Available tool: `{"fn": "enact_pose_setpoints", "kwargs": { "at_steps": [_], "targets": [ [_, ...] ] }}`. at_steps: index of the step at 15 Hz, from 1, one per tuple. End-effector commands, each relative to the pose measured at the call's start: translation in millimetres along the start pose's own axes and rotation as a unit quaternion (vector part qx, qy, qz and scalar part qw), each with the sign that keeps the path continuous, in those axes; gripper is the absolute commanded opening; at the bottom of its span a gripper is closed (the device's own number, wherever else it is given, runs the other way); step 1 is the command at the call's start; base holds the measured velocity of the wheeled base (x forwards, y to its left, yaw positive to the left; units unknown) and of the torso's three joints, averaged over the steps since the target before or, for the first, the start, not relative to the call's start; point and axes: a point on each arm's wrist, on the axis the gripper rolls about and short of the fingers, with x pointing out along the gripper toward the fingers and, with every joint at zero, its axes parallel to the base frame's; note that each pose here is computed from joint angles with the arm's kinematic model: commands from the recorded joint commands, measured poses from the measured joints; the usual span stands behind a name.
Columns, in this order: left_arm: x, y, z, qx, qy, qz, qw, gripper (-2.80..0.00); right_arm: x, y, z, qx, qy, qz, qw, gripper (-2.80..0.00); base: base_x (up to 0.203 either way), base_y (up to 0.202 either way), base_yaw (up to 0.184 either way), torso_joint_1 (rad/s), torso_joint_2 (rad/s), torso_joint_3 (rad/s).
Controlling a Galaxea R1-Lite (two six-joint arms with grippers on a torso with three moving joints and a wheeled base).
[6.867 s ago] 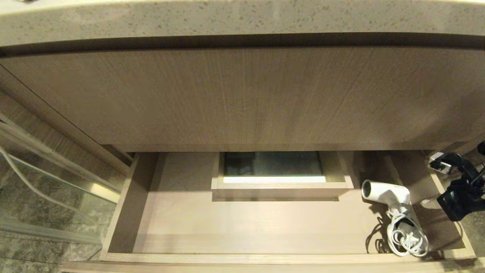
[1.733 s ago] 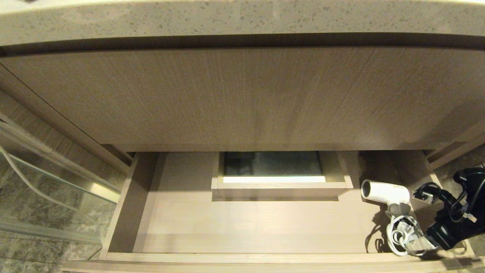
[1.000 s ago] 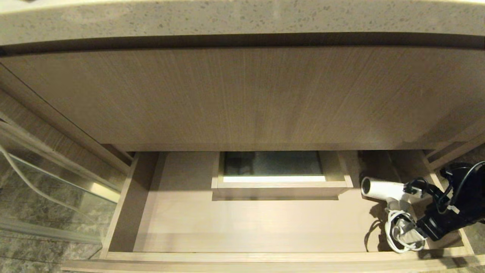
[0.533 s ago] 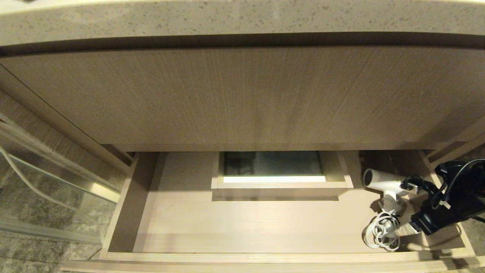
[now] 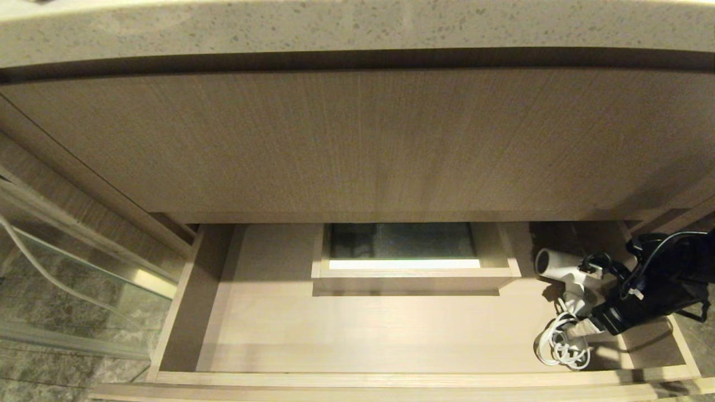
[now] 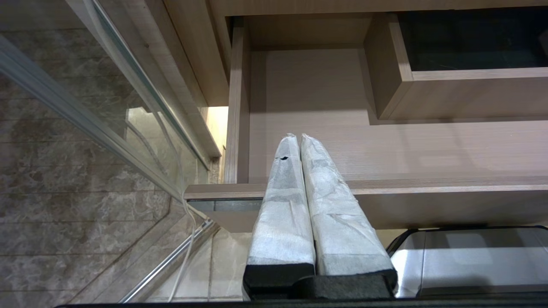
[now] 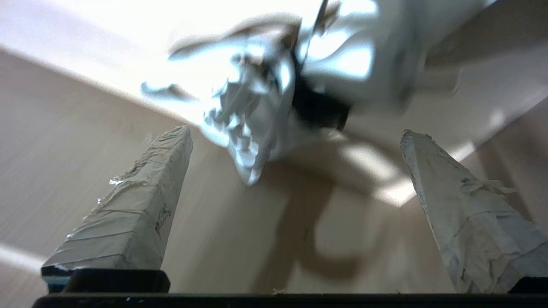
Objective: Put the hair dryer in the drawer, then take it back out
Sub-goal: Take the hairdryer out
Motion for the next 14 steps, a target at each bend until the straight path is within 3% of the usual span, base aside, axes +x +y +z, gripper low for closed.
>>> {"fn": "enact_pose_setpoints", "kwargs": {
  "at_steps": [1,5,14],
  "targets": [
    [-0.1,0.0,0.0,0.000,-0.001,0.000,1.0000,-2.80,13.9,-6.4,4.0,-0.003,-0.001,0.001,1.000,0.00,0.000,0.000,0.000,0.000,0.00,0.000],
    [-0.1,0.0,0.0,0.000,-0.001,0.000,1.0000,-2.80,30.0,-14.7,18.3,-0.004,-0.037,-0.024,0.999,0.00,0.000,0.000,0.000,0.000,0.00,0.000],
    [-0.1,0.0,0.0,0.000,-0.001,0.000,1.0000,-2.80,55.4,-29.7,28.0,0.007,-0.056,-0.040,0.998,0.00,0.000,0.000,0.000,0.000,0.00,0.000]
  ]
}}
